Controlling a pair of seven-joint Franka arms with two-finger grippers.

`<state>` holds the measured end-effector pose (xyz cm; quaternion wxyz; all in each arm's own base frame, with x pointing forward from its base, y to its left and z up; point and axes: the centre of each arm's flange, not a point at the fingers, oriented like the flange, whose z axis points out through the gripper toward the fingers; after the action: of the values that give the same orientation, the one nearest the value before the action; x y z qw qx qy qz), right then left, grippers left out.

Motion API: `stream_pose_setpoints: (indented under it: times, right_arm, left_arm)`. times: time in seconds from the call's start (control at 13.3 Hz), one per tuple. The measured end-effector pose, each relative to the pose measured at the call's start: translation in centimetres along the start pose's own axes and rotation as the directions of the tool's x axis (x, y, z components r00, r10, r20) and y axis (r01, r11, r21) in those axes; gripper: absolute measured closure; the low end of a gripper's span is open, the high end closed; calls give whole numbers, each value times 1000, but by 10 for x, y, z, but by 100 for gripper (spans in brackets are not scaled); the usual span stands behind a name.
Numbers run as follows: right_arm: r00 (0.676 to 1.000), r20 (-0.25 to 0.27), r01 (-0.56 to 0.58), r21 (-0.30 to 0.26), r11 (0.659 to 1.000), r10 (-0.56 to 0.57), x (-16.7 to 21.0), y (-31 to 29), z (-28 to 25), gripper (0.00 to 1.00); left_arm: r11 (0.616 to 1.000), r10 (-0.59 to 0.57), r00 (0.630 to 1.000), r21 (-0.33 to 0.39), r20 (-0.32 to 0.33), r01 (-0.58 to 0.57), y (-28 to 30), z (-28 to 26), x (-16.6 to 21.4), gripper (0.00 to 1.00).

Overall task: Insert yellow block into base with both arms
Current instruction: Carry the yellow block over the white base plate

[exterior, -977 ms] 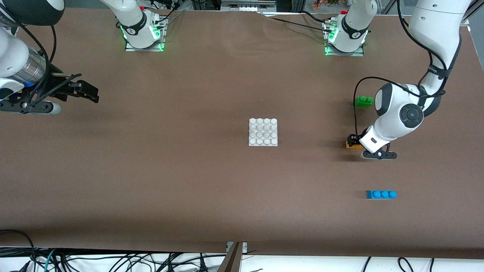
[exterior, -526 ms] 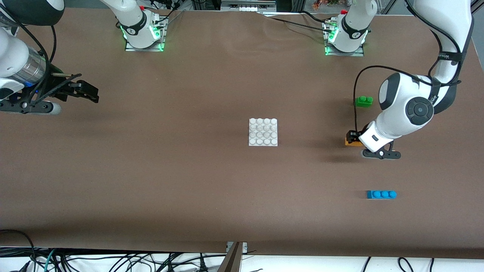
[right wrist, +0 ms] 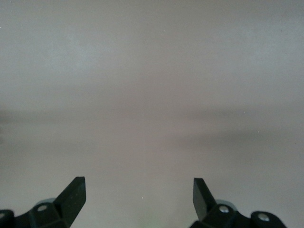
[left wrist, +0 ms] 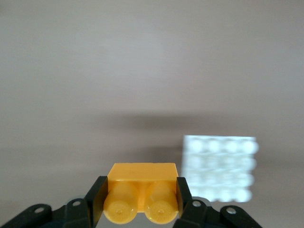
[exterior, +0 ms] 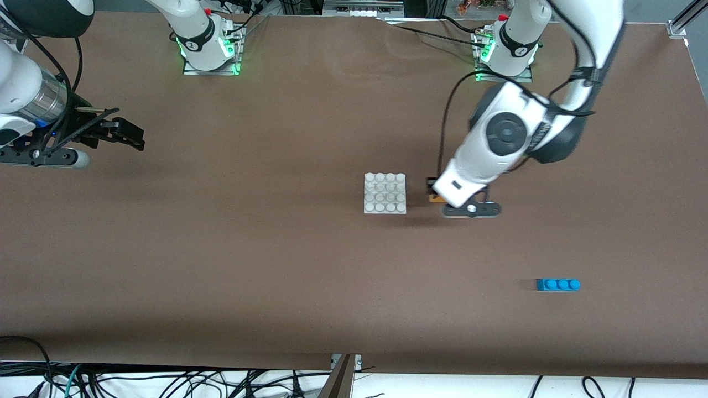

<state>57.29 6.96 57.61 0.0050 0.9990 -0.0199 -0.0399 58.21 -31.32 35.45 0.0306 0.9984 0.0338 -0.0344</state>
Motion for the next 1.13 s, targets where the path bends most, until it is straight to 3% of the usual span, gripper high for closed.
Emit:
stream_pose_setpoints:
  times: [0.3,0.53,1.13]
  right_arm:
    - [1000,0,0,0,1000,0,0,0,0,0]
    - [1000,1,0,0,1000,0,0,0,0,0]
    - [1000,1,0,0,1000,0,0,0,0,0]
  left_arm:
    - [1000,6,999,-15,48,-6,79,47,-17,37]
    - [1000,6,995,5,96,-7,86,86,-20,37]
    - [998,19,993,56,114,-25,105,118,-41,37]
